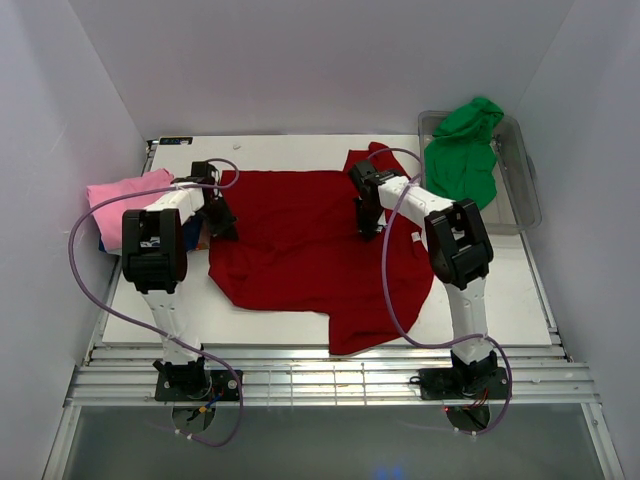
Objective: Fold and stack the t-shirts
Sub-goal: Flatten the tshirt out
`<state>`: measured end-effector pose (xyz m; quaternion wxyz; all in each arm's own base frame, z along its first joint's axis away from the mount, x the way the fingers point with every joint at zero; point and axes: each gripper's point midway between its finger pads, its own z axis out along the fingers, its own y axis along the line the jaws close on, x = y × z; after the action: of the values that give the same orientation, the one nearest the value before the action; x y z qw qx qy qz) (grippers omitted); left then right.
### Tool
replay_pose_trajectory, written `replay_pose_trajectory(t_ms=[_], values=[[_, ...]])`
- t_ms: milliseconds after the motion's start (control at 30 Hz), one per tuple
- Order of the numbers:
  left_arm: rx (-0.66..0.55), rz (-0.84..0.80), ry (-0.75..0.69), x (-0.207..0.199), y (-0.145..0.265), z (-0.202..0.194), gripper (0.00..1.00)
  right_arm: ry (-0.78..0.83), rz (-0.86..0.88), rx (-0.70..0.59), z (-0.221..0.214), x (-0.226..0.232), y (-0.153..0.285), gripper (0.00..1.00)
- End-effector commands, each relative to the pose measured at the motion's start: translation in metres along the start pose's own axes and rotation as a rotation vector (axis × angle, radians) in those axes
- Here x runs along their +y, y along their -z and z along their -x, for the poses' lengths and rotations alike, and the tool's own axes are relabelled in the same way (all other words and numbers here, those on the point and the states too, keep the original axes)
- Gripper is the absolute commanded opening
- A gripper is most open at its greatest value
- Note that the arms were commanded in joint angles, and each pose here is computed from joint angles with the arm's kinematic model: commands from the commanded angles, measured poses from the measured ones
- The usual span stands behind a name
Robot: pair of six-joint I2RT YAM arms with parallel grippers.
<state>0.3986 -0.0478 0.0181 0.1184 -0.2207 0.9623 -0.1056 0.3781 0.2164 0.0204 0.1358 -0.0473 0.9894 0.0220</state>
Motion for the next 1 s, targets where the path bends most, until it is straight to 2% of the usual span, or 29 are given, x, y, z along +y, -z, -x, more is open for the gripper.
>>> replay_pose_trajectory(t_ms=[0, 233, 367, 467, 567, 700, 800, 967], values=[[-0.009, 0.020, -0.030, 0.003, -0.014, 0.009, 0.00, 0.026, 0.100, 0.079, -0.011, 0.023, -0.019, 0.08], [-0.072, -0.050, -0.070, -0.017, 0.006, 0.030, 0.00, 0.026, 0.067, 0.035, 0.006, 0.018, -0.003, 0.08], [-0.190, -0.137, -0.108, -0.036, 0.054, 0.037, 0.00, 0.021, 0.078, -0.047, 0.018, 0.016, 0.030, 0.08], [-0.238, -0.160, -0.101, -0.035, 0.082, 0.027, 0.00, 0.018, 0.096, -0.100, 0.023, 0.017, 0.054, 0.08], [-0.204, -0.137, -0.077, -0.024, 0.087, 0.006, 0.00, 0.007, 0.117, -0.145, 0.026, 0.017, 0.074, 0.08], [-0.084, -0.085, -0.046, 0.007, 0.074, -0.052, 0.00, 0.004, 0.139, -0.179, 0.029, 0.018, 0.091, 0.08], [-0.047, -0.028, -0.040, 0.028, 0.063, -0.078, 0.00, 0.002, 0.163, -0.207, 0.034, 0.020, 0.104, 0.08], [-0.041, 0.036, -0.067, 0.045, 0.056, -0.084, 0.00, 0.003, 0.204, -0.246, 0.039, 0.025, 0.121, 0.08]])
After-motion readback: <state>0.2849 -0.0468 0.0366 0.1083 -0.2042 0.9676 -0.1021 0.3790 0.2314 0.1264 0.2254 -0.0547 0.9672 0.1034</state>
